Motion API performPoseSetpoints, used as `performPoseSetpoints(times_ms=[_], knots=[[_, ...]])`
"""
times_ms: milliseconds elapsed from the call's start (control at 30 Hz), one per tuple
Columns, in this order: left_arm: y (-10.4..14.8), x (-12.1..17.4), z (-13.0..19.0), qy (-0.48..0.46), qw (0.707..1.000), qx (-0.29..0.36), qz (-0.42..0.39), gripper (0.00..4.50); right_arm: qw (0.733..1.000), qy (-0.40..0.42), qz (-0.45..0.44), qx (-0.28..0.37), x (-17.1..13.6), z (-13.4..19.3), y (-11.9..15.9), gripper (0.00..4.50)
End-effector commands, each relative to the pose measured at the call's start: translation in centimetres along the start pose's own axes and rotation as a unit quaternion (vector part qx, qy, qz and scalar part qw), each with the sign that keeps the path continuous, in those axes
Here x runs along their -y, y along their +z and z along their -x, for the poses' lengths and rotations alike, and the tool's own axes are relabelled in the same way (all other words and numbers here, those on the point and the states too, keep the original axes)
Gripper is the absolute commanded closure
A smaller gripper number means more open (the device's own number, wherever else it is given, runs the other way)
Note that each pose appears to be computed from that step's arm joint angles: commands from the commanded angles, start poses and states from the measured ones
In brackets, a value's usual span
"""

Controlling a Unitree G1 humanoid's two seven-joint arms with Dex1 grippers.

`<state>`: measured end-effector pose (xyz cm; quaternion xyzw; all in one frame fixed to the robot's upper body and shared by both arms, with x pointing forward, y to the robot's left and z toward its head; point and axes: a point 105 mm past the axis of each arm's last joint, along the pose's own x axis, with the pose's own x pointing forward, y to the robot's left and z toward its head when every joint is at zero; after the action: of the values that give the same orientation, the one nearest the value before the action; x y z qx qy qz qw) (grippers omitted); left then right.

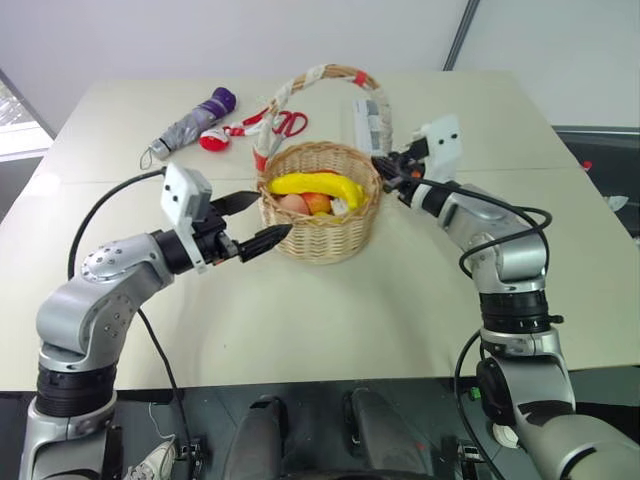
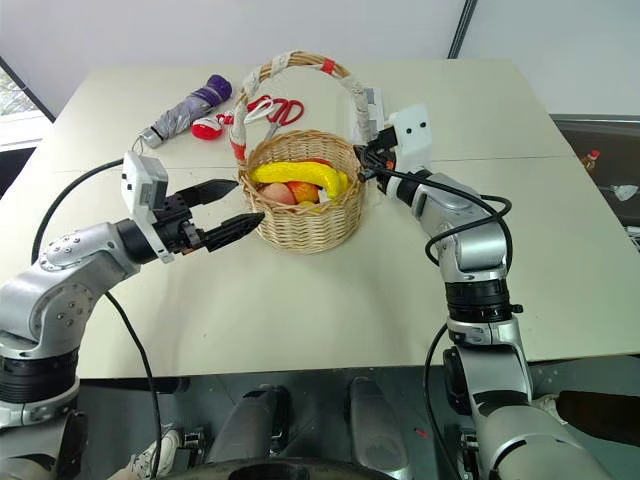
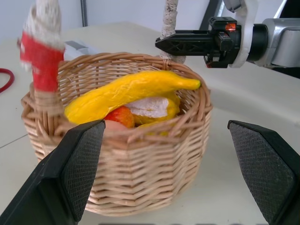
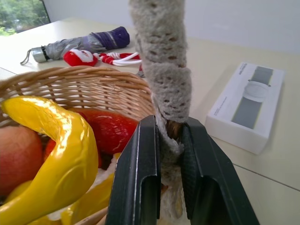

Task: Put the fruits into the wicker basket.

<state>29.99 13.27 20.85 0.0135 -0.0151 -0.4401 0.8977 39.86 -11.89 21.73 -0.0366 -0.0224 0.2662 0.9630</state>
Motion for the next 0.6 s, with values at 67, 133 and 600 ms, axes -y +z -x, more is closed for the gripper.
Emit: performPoseSetpoints(times_ms=[67, 133, 600], knots=[[0.8, 0.8, -0.5, -0.017, 1.000, 0.017, -0.013, 0.00, 0.996, -0.050, 0.035, 0.069, 2.2, 1.8, 4.0, 4.44], [0.8, 0.8, -0.6, -0.019, 1.000, 0.017, -0.013, 0.00, 0.991, -0.097, 0.042, 0.077, 4.3, 3.1, 4.5, 4.44], [0.5, 0.2, -2.1, -0.027, 0.999, 0.023, -0.013, 0.00, 0.920, -0.385, 0.051, 0.057, 17.8, 12.3, 2.1, 4.44]])
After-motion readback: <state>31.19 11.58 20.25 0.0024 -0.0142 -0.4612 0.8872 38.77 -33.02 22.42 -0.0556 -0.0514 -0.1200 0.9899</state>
